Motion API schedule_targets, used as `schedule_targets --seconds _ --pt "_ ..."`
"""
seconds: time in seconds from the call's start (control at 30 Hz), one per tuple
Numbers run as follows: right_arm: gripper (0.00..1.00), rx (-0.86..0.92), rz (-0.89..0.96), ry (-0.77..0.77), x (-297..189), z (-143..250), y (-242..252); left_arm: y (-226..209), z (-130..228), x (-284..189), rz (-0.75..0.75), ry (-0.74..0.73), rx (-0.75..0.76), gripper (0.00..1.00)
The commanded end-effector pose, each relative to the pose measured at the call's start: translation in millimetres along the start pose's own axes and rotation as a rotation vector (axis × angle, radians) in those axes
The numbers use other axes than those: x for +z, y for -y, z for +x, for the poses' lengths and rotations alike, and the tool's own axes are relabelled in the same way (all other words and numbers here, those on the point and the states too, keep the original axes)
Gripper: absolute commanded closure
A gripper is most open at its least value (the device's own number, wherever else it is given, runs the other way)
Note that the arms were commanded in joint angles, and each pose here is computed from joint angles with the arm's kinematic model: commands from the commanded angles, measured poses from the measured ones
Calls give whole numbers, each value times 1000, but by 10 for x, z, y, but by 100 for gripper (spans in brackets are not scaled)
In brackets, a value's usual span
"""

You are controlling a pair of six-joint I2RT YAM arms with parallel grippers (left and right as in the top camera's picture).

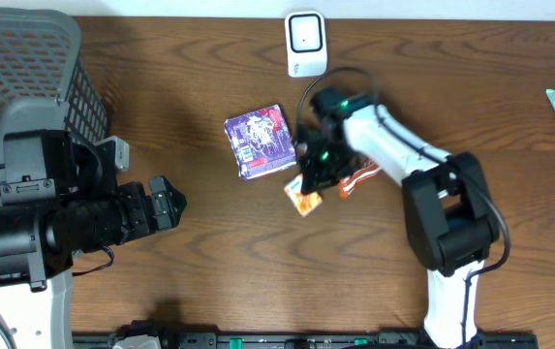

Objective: Scan the item barcode
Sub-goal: 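Lift the small orange-white pack off the table, then raise the small pack up to the scanner window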

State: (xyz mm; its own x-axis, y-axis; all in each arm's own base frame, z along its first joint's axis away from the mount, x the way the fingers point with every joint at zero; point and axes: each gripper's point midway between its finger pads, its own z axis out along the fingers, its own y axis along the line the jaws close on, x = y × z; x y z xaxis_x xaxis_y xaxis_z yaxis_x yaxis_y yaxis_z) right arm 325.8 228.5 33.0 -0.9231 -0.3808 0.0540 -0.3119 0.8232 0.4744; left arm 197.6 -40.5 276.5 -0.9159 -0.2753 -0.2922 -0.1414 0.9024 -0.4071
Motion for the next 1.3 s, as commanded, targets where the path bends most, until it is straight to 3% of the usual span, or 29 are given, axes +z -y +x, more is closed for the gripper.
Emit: schedule_targets --seconds 0.0,0.27,0.47,0.83,0.9,1.0,1.07,1.27 --pt "99 44 -167 108 -355 -281 -56 -2 8 6 3 -5 0 2" --pt "99 17 -608 374 -1158 -690 -29 -3 8 6 2 -5 0 2" --pt "99 -71 -894 490 -1736 -698 -82 -3 8 6 2 -5 0 2" --pt "99 -71 -990 505 -1926 -656 -72 -3 8 6 2 -5 0 2" --pt "99 -45 -936 490 -1825 -690 -60 -3 8 6 2 -5 0 2" --pt "99 182 -596 447 -1443 -847 225 -2 8 6 3 -5 0 2" --pt "99 230 -376 485 -1389 -945 359 -3 8 6 2 -5 0 2" --pt "99 245 245 790 -2072 -1432 548 -3 8 6 2 -5 0 2"
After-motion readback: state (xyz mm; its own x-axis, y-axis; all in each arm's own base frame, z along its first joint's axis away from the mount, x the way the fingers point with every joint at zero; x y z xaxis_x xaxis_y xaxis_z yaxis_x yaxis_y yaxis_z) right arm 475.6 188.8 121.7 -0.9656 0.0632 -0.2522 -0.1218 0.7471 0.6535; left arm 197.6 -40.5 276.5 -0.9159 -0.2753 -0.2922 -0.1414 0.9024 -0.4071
